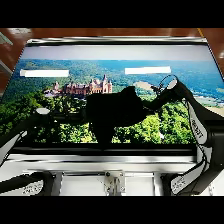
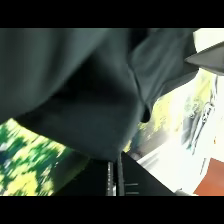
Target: Fold the shirts.
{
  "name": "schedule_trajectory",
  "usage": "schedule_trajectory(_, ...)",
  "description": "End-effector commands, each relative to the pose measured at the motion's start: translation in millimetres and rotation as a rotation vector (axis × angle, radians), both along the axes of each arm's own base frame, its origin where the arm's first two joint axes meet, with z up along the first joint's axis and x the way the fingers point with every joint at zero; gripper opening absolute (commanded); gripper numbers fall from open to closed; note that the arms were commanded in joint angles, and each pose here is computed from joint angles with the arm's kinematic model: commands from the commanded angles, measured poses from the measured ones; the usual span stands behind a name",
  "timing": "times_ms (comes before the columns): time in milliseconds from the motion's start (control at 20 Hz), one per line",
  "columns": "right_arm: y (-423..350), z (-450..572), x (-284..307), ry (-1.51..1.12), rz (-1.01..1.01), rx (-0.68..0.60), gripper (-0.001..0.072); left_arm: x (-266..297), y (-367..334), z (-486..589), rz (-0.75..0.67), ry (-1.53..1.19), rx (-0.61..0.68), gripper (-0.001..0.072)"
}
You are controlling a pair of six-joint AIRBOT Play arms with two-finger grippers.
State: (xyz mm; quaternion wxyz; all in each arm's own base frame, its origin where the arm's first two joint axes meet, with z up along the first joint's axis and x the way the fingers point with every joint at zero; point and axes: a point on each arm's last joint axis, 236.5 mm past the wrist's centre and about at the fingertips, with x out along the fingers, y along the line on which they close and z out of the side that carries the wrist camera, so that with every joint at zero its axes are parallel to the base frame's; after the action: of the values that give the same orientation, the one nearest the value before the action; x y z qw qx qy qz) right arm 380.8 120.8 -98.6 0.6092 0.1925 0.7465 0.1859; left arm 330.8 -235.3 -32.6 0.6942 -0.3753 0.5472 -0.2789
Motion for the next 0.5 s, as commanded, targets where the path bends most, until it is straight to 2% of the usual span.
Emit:
schedule_trajectory(0,3,74,20,-0.227,0.070,0.021,0.0059,27,15,70,-0.064,-0.236,0.101,0.0038)
schedule_trajectory(100,7,172,38,-0.496,0.100,0.054,0.0059,44,28,159,-0.064,-0.472,0.170,0.0039)
schedule_trajectory(200,16,297,39,-0.826,0.106,0.084,0.0058,38,37,282,-0.040,-0.770,0.184,0.0040)
schedule_trajectory(300,13,429,20,-1.202,0.049,0.068,0.0059,1,51,417,0.053,-1.073,0.152,0.0040)
schedule_trajectory(450,-7,589,-47,-1.661,-0.156,0.081,0.0058,-94,78,572,0.213,-1.488,0.114,0.0040)
